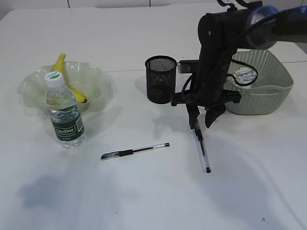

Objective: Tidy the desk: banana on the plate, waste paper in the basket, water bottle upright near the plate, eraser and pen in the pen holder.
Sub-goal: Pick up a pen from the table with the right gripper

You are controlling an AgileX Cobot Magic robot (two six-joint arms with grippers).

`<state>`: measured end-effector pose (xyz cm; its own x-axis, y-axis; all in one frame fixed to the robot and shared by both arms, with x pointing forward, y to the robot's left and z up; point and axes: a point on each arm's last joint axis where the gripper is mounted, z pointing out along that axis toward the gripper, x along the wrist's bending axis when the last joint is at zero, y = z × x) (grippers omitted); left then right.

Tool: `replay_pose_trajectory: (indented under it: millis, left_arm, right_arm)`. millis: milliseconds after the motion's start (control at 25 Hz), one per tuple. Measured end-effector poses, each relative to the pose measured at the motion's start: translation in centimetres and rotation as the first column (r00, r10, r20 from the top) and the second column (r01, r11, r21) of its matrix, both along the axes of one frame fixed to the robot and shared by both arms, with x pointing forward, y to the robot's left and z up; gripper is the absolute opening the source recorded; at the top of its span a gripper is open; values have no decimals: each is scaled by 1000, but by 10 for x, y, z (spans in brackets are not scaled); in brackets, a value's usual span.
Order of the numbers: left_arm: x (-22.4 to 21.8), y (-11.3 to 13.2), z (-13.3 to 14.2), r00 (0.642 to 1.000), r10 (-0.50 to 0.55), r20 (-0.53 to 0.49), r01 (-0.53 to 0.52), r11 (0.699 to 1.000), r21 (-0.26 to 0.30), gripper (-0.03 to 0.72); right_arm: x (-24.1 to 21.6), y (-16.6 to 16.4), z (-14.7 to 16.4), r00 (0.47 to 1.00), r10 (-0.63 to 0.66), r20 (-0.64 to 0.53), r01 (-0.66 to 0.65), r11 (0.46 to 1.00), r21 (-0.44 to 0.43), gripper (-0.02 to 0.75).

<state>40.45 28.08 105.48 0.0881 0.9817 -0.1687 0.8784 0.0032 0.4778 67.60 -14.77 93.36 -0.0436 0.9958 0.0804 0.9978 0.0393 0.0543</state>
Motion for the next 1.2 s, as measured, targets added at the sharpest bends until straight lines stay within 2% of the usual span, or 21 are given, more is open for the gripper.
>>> replay_pose_trajectory:
  millis: [720,1000,1080,1200]
  left_arm:
    - [1,0,1,1000,3,13,-3,1000,0,488]
    - [1,0,1,1000,3,14,-3,1000,0,488]
    - [2,0,1,1000,5,21,-5,1000,0,488]
    - [2,0,1,1000,7,29,-7,1000,0,488]
  right_arm:
    - [6,2,-32,1000,-3,-20,3,1000,-7,321]
    - [7,3,-32,1000,-6,-21,6,1000,-1,317]
    - [7,3,-32,1000,-6,-21,6,1000,-1,285]
    - [6,3,-32,1000,-7,-29,7,1000,1,190]
